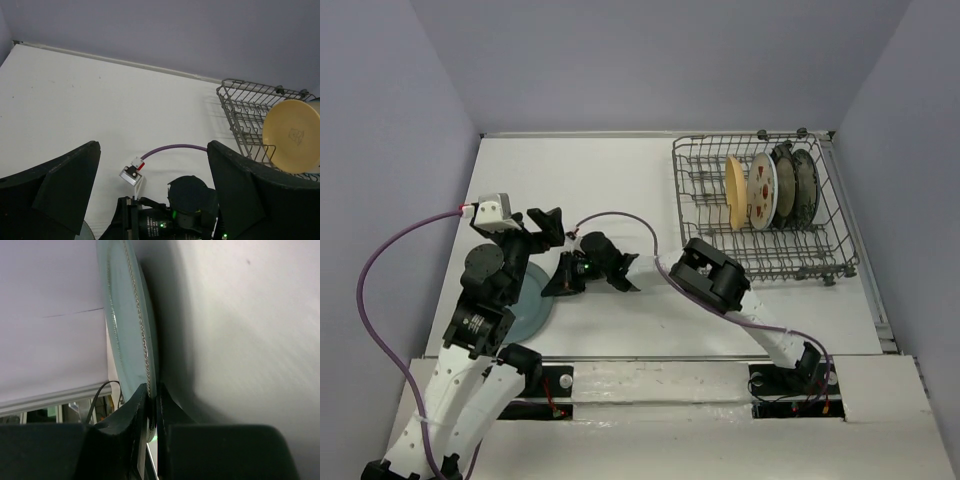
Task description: Load the plates into the dish rack
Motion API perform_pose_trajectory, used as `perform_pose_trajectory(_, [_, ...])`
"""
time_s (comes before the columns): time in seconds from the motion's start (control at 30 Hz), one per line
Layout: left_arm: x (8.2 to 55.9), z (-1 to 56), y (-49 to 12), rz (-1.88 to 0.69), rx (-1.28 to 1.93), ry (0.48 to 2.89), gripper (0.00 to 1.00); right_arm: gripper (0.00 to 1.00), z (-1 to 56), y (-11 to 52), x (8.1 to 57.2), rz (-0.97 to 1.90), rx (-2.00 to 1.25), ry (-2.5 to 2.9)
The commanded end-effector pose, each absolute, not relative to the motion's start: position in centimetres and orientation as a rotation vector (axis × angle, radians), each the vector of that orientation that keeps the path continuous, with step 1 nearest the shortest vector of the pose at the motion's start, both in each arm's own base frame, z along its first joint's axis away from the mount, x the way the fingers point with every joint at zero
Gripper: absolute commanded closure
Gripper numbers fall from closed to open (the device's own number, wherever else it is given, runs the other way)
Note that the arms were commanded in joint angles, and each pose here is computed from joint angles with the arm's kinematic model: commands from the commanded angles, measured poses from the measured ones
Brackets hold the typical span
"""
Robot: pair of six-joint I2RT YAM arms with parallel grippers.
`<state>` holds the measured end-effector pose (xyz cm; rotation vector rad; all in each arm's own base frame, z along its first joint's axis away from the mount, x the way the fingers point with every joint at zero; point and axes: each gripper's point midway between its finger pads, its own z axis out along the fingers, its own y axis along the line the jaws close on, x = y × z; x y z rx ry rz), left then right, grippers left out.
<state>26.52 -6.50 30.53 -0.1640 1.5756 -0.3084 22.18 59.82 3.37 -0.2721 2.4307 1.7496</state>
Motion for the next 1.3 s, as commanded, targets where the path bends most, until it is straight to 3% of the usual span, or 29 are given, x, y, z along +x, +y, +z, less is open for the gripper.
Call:
perform_pose_trajectory(0.0, [26.5, 32.3, -6.3, -0.323, -0.175, 1.505, 0.01, 0.93, 5.5, 58.9, 22.7, 1.648, -0.378, 2.307])
perform_pose_trajectory(0.27, [26.6, 32.2, -5.6, -0.286, -0.194, 1.506, 0.01, 0.93, 15.0, 55.4, 26.2, 1.590, -0.378, 2.058])
perform_pose_trajectory(0.87, [27.7, 31.4, -4.0, -0.219, -0.242, 1.523, 0.01, 0.93, 26.2, 42.6, 33.0, 1.363, -0.268, 1.767])
perform_pose_trajectory(1.27, [27.5, 31.7, -4.9, -0.278, -0.205, 1.523, 0.01, 0.93, 33.4, 29.2, 38.2, 0.664, -0.196, 1.630])
